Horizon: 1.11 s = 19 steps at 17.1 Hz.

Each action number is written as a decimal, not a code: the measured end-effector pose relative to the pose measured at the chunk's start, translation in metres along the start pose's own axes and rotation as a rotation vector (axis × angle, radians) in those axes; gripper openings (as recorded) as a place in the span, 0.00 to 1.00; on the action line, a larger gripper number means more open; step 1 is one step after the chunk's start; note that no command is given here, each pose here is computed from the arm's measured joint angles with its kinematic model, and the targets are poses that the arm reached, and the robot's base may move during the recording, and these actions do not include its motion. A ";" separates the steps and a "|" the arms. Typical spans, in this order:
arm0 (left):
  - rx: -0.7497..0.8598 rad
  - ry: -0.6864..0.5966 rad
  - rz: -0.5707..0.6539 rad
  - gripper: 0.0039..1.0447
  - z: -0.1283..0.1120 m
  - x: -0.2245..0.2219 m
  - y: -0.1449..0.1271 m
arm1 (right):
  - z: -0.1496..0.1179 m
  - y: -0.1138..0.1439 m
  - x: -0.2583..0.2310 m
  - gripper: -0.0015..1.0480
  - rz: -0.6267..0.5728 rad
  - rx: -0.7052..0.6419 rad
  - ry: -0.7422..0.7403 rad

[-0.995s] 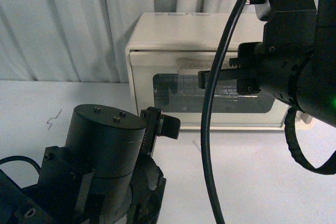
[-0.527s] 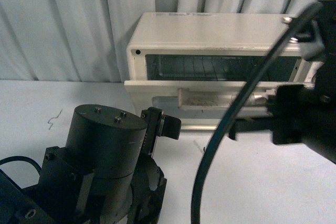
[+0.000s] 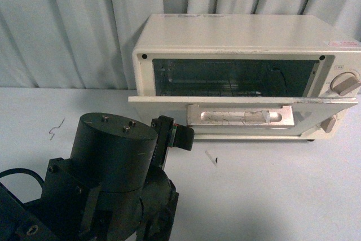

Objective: Open oven

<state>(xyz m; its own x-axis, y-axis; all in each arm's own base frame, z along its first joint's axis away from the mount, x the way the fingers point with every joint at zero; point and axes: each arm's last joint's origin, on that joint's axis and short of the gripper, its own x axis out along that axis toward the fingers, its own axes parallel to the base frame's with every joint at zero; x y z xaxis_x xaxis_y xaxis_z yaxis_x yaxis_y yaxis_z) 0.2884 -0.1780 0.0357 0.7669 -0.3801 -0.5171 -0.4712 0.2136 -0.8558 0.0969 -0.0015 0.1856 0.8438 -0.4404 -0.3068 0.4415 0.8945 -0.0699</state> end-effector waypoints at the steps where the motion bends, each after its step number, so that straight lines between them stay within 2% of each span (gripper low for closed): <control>1: 0.001 0.002 0.000 0.94 -0.001 0.000 0.000 | -0.008 -0.004 0.005 0.21 -0.009 0.056 0.078; 2: 0.001 0.004 -0.001 0.94 -0.001 0.000 0.000 | -0.016 -0.009 0.011 0.31 -0.024 0.137 0.163; 3: 0.000 0.004 -0.001 0.94 0.000 0.000 0.000 | -0.017 -0.011 0.013 0.41 -0.036 0.206 0.171; 4: 0.000 0.002 -0.001 0.94 0.000 0.000 0.000 | -0.014 -0.010 0.013 0.46 0.025 0.256 0.104; 5: 0.000 0.000 -0.001 0.94 0.000 0.000 0.000 | -0.018 -0.013 0.015 0.37 0.200 0.289 -0.092; 6: 0.000 0.002 0.000 0.94 0.000 0.000 0.000 | -0.022 -0.012 0.014 0.26 0.317 0.207 -0.231; 7: 0.000 -0.002 0.000 0.94 0.000 0.000 0.000 | -0.016 -0.005 0.008 0.16 0.405 0.131 -0.316; 8: 0.000 0.003 -0.001 0.94 0.000 0.000 0.000 | -0.018 0.004 0.005 0.04 0.500 0.054 -0.309; 10: 0.000 0.003 -0.001 0.94 0.000 0.000 0.000 | -0.018 0.003 0.006 0.02 0.468 0.022 -0.323; 19: 0.000 0.003 -0.001 0.94 0.000 0.000 0.000 | -0.018 0.003 0.006 0.02 0.466 0.004 -0.324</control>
<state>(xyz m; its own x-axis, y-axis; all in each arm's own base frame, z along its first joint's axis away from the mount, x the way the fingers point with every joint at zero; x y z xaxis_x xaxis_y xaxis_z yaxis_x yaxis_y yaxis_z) 0.2884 -0.1783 0.0358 0.7661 -0.3825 -0.5165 -0.4706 0.2137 -0.8561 0.0973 0.0000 0.1665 1.0000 -0.0008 0.0029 0.0007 1.0000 0.0071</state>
